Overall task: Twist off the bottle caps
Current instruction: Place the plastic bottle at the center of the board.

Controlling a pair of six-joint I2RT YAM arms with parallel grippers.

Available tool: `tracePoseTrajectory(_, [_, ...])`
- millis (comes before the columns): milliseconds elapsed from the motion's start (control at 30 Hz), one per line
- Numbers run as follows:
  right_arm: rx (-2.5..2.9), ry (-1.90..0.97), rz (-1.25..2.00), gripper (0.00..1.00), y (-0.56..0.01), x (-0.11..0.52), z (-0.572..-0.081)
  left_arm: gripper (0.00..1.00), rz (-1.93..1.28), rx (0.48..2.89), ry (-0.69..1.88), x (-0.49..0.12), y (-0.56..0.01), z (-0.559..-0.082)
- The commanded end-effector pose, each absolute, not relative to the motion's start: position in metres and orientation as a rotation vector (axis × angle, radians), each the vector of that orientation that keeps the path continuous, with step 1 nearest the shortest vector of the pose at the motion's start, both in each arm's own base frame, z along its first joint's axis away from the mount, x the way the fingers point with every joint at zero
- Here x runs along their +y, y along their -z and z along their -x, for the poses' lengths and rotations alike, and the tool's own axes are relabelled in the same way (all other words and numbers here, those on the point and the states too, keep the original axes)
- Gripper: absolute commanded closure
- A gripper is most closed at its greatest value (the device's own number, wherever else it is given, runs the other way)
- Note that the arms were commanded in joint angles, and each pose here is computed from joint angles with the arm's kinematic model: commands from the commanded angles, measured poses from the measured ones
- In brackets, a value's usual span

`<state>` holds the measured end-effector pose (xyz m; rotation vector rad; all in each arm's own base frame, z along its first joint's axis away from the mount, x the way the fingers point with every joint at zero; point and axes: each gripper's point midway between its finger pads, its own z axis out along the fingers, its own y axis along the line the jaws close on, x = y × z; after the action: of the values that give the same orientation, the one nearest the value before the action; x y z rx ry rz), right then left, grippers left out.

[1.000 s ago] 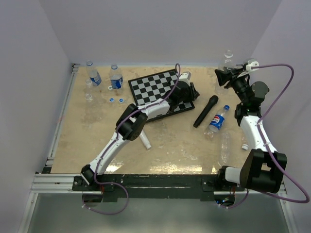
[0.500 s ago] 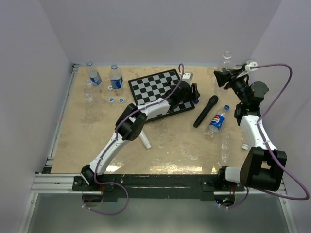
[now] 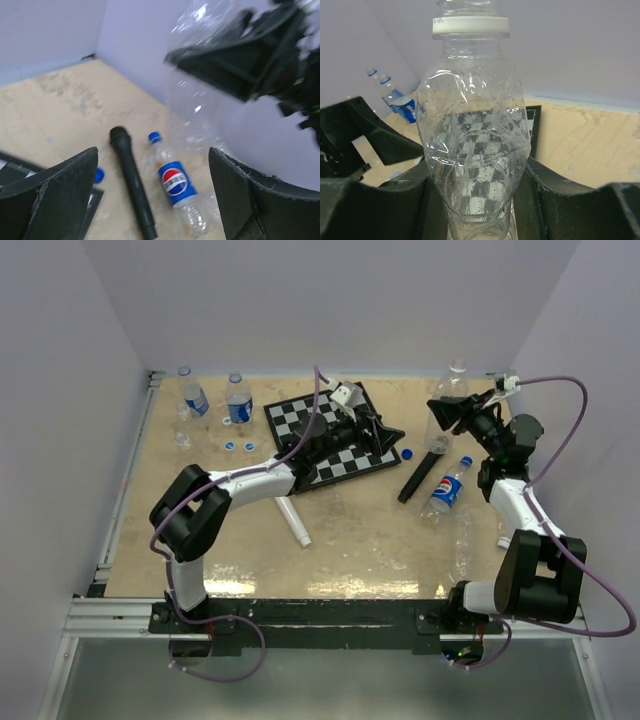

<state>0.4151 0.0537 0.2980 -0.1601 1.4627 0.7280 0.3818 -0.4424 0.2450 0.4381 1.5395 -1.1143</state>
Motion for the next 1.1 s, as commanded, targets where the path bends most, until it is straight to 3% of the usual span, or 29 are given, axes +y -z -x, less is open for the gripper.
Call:
tracePoseTrajectory(0, [1.397,-0.855,0.128,0.91,-0.314,0.063,-0.403,0.04,-0.519,1.332,1.302,-0.451,-0.293,-0.347])
tracePoseTrajectory(600, [1.419,-0.923,0.122,0.88,-0.299,0.076,-0.399,0.03,-0.615,1.466,1.370,-0.542,-0.258,-0.343])
tracePoseTrajectory(800, [1.417,-0.941,0.140,0.88,-0.300,0.080,-0.397,0.14,-0.566,1.546,1.224,-0.544,-0.240,-0.370])
tracePoseTrajectory(867, [1.419,-0.945,0.147,0.87,-0.299,0.082,-0.397,0.26,-0.569,1.559,1.170,-0.541,-0.235,-0.377])
tracePoseTrajectory(933, [1.420,-0.946,0.157,0.86,-0.299,0.082,-0.397,0.59,-0.594,1.564,1.128,-0.539,-0.232,-0.379])
tracePoseTrajectory(1000, [1.427,-0.941,0.199,0.80,-0.299,0.085,-0.396,0.80,-0.637,1.552,1.065,-0.531,-0.230,-0.380])
tracePoseTrajectory(1067, [1.436,-0.908,0.277,0.66,-0.298,0.086,-0.397,0.88,-0.679,1.527,1.009,-0.522,-0.231,-0.379])
